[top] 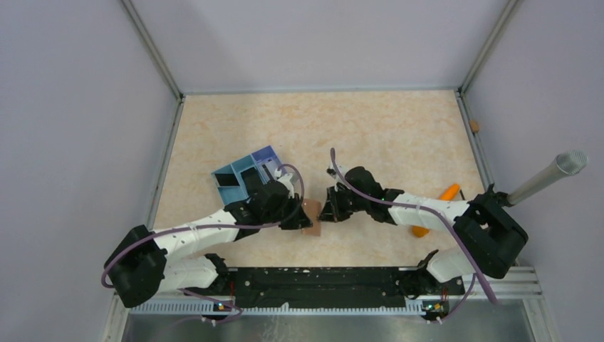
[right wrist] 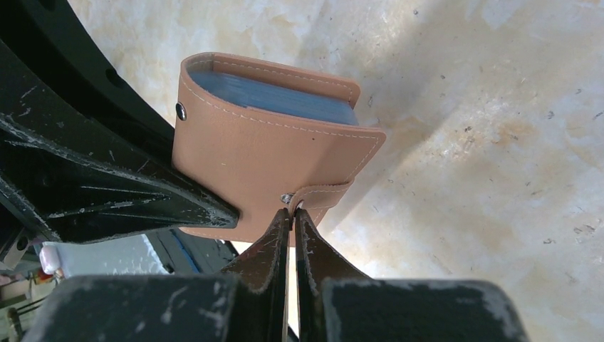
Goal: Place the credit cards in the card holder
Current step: Close the card holder at the center of the board.
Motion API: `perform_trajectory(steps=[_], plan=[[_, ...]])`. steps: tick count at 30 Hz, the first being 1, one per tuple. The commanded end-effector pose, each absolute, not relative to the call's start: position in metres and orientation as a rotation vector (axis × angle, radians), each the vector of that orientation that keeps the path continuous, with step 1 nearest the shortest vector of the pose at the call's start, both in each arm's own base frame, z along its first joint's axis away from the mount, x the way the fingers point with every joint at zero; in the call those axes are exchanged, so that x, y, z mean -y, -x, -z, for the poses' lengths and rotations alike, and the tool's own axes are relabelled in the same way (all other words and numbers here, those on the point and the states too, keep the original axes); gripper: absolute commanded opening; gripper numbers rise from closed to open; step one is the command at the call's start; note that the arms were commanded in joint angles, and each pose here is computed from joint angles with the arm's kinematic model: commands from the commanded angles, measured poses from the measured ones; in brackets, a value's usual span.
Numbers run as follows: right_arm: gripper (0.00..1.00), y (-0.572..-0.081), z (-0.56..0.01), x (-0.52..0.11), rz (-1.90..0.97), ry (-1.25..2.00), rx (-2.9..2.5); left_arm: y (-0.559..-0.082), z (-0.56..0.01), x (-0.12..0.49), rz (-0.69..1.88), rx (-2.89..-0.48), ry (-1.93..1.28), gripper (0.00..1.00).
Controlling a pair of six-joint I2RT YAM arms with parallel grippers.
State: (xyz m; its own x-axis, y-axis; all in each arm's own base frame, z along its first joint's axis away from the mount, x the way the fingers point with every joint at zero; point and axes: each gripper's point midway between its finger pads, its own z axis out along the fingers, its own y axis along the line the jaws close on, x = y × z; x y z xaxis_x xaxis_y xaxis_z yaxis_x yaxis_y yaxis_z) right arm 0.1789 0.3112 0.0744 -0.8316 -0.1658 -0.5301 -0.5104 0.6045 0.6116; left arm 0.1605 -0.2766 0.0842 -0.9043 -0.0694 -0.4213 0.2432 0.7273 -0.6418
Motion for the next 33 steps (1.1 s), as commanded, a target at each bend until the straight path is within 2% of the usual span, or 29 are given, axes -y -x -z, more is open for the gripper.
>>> perform_trajectory(steps=[1,12,33], plan=[[0.00,-0.192,-0.108,-0.339,-1.196,0.582,-2.263,-0.163,-0.117,0.301,1.149,-2.408,-0.210,0.00],[0.00,-0.176,-0.083,-0.346,-1.193,0.656,-2.343,-0.167,-0.113,0.305,1.157,-2.400,-0.194,0.00],[0.00,-0.171,-0.085,-0.376,-1.294,0.754,-2.302,-0.158,-0.102,0.314,1.225,-2.417,-0.262,0.00]])
